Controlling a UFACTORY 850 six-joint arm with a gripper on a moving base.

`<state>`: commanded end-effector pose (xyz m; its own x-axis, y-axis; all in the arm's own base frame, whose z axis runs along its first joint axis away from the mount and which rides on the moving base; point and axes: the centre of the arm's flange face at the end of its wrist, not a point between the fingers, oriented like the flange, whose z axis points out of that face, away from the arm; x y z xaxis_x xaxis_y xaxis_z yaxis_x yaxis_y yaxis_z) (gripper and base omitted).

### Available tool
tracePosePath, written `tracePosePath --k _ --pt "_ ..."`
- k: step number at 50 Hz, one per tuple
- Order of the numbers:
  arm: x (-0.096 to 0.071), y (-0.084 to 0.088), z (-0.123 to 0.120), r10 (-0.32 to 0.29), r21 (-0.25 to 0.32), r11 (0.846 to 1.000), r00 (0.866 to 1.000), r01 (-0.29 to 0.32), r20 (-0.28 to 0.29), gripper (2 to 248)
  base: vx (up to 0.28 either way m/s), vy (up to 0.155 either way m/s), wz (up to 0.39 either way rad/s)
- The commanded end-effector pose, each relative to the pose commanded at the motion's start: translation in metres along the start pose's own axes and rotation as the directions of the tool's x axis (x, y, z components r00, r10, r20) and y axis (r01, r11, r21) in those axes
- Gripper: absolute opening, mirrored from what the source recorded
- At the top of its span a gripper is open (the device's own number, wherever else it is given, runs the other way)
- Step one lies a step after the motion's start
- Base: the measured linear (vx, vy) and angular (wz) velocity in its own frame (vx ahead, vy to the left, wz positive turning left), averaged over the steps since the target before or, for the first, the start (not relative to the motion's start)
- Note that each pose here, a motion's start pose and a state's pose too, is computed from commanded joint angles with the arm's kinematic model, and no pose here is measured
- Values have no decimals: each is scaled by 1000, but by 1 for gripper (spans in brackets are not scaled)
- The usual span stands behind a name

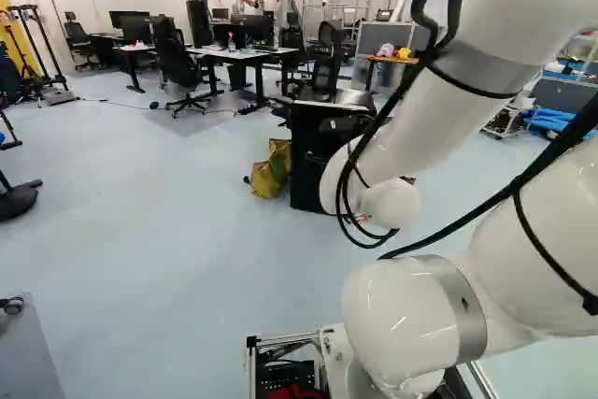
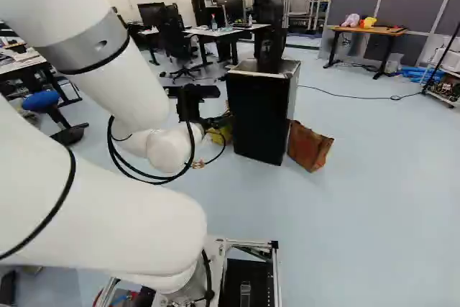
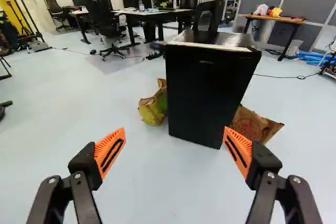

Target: Grab a drink from the fridge

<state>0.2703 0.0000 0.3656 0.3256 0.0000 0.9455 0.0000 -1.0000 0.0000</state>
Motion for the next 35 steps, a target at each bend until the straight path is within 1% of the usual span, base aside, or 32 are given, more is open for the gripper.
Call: tracePosePath --k 8,22,35 --pt "0 0 0 0 0 1000 1000 0 0 247 41 4 -16" --pt "0 0 0 0 0 1000 1000 0 0 247 2 -1 -1" --pt "0 0 0 0 0 1000 1000 0 0 247 75 19 -24"
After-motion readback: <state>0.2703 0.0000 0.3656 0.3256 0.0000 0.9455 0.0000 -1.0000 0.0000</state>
